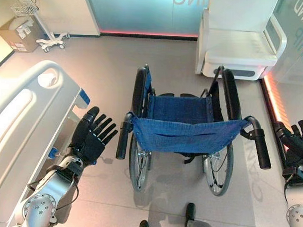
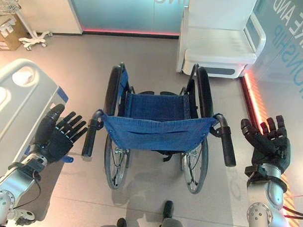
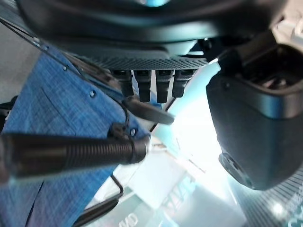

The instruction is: Push the wheelchair next to the bed

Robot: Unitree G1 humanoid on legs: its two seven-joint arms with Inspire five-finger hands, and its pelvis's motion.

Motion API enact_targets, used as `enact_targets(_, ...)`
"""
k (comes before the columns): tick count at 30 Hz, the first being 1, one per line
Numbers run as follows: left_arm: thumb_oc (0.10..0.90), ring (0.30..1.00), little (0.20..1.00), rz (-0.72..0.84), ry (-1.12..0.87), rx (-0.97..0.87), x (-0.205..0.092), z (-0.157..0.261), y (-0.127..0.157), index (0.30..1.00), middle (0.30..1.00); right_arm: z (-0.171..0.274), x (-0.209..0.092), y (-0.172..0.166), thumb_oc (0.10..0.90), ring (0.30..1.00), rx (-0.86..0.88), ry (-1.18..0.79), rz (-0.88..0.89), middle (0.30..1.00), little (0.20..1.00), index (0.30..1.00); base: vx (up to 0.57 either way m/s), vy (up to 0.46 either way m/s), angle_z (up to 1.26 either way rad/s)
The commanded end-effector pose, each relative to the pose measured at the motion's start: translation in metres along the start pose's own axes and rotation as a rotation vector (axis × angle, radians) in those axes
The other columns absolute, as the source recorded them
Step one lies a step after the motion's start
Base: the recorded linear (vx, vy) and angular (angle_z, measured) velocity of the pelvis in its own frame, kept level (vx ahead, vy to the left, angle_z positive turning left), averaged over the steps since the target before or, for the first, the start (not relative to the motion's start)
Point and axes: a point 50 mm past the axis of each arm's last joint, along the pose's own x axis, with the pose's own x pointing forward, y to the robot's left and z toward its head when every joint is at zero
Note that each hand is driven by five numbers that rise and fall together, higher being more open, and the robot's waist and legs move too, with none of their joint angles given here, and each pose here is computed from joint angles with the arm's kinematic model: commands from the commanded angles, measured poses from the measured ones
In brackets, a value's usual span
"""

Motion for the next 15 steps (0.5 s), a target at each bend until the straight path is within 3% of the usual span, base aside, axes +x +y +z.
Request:
enact_targets(1,0.8,0.9,0.9,-0.132,-0.094,0.263,-0.009,0.051,-0.024,0.9,0.9,0.072,0.007,0.026,0.8,0.9,-0.137,-0.265,0.169,0.9,0.9,0.9,-0.06,0.005,-0.02)
enact_targets(7,0.8,0.9,0.9,-0.193,0.089,0.413,-0.017,0.055,-0.035,0.9,0.9,0.104,0.007,0.035,0.8,0.9,-0.24,-0.28,0.213,0.9,0.9,0.9,-0.06,0.005,-0.02)
enact_targets(12,0.8,0.9,0.9,-0.185,0.113,0.54,-0.025,0.068,-0.041,0.9,0.9,0.117,0.0,0.045,0.8,0.9,-0.309,-0.28,0.263,0.9,0.9,0.9,-0.01,0.003,0.0)
enact_targets(15,0.8,0.9,0.9,-0.145,0.107,0.726,-0.031,0.083,-0.04,0.9,0.9,0.124,-0.003,0.05,0.8,0.9,-0.345,-0.287,0.283,0.9,0.9,0.9,0.0,0.0,0.0)
